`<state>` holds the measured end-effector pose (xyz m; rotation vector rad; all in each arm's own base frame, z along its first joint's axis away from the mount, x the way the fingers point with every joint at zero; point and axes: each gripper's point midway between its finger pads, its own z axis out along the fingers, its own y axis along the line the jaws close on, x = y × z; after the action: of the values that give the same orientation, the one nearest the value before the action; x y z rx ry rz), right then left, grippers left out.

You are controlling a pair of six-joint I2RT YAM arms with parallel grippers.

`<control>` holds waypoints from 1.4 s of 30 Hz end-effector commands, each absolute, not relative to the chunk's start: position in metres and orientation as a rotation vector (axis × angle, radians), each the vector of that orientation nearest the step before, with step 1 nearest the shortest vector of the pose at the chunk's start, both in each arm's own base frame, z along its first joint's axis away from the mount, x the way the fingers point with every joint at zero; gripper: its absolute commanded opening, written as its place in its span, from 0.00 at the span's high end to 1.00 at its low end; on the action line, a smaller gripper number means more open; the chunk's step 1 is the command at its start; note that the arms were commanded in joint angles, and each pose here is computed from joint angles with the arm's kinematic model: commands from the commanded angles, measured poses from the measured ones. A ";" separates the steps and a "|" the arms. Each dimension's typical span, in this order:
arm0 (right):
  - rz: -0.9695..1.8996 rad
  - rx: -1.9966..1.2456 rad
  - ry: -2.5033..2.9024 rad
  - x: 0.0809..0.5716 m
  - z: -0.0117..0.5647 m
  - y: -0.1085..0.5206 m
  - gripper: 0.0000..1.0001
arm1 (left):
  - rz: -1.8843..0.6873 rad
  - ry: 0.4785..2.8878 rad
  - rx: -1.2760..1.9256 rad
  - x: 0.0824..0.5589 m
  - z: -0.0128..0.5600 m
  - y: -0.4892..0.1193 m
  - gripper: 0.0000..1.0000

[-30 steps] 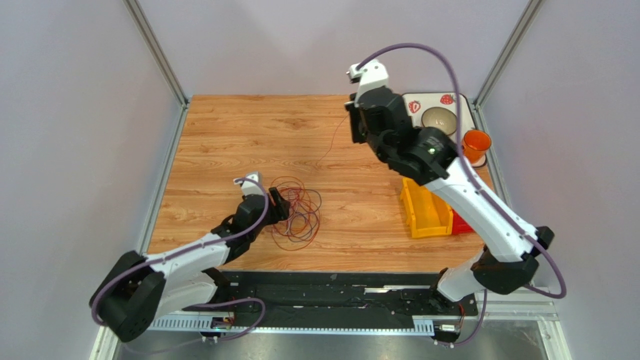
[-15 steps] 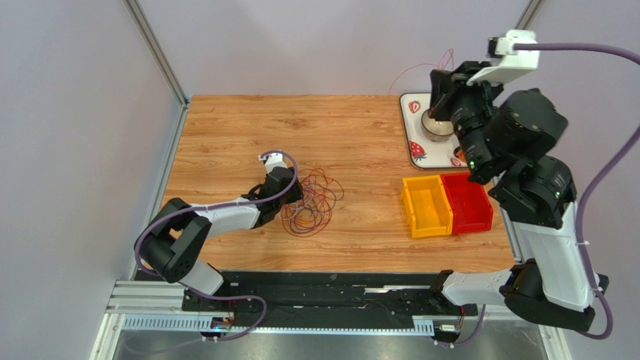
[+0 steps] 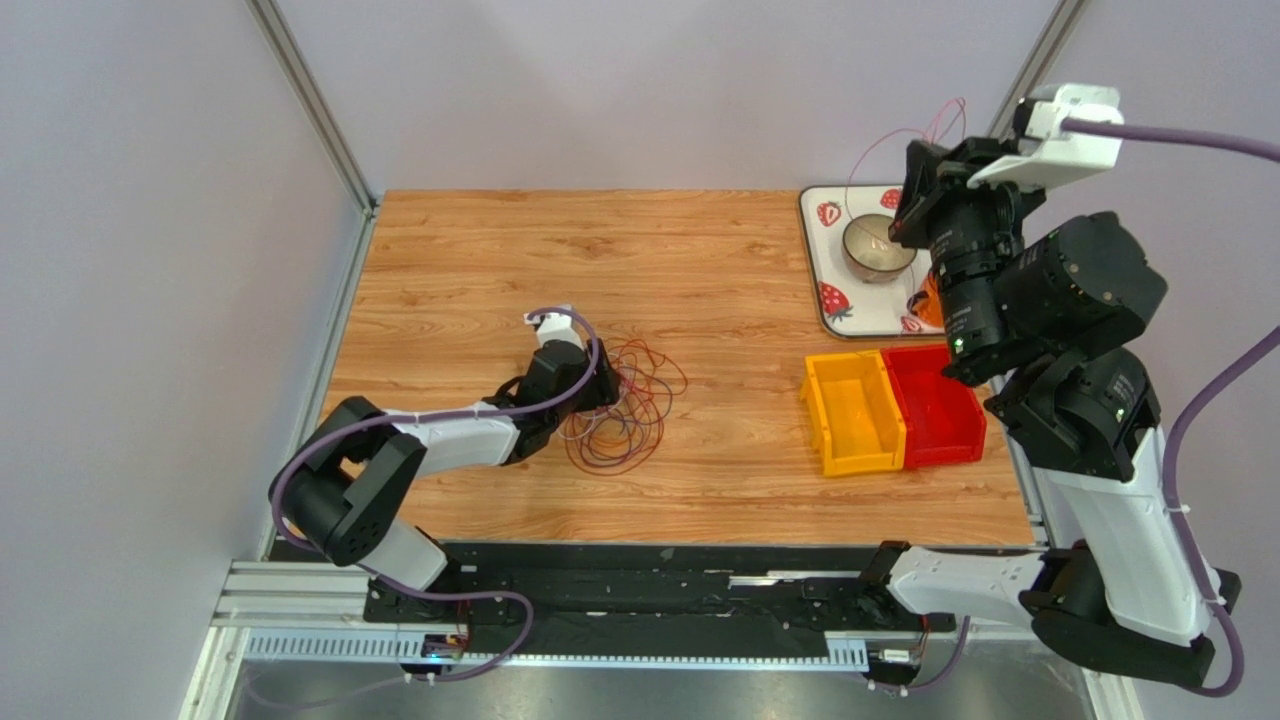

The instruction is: Untangle the cables

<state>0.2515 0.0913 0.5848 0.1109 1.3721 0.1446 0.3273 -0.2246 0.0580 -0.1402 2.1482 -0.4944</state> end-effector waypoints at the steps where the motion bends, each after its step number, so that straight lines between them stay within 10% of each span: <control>1: 0.020 0.211 1.392 0.250 0.554 0.065 1.00 | -0.667 2.027 -0.032 0.340 0.101 -0.259 0.25; 24: -0.462 0.541 1.418 0.253 0.511 -0.029 1.00 | -0.900 1.910 -0.059 0.409 0.135 -0.276 0.28; 42: -0.476 0.731 1.752 0.309 0.323 -0.081 1.00 | -0.938 1.926 -0.040 0.401 0.130 -0.276 0.34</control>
<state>0.2999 -0.0895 0.3329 0.6853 1.7455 -0.6088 0.4008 -0.2704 0.1120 -0.0642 1.9876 -0.8928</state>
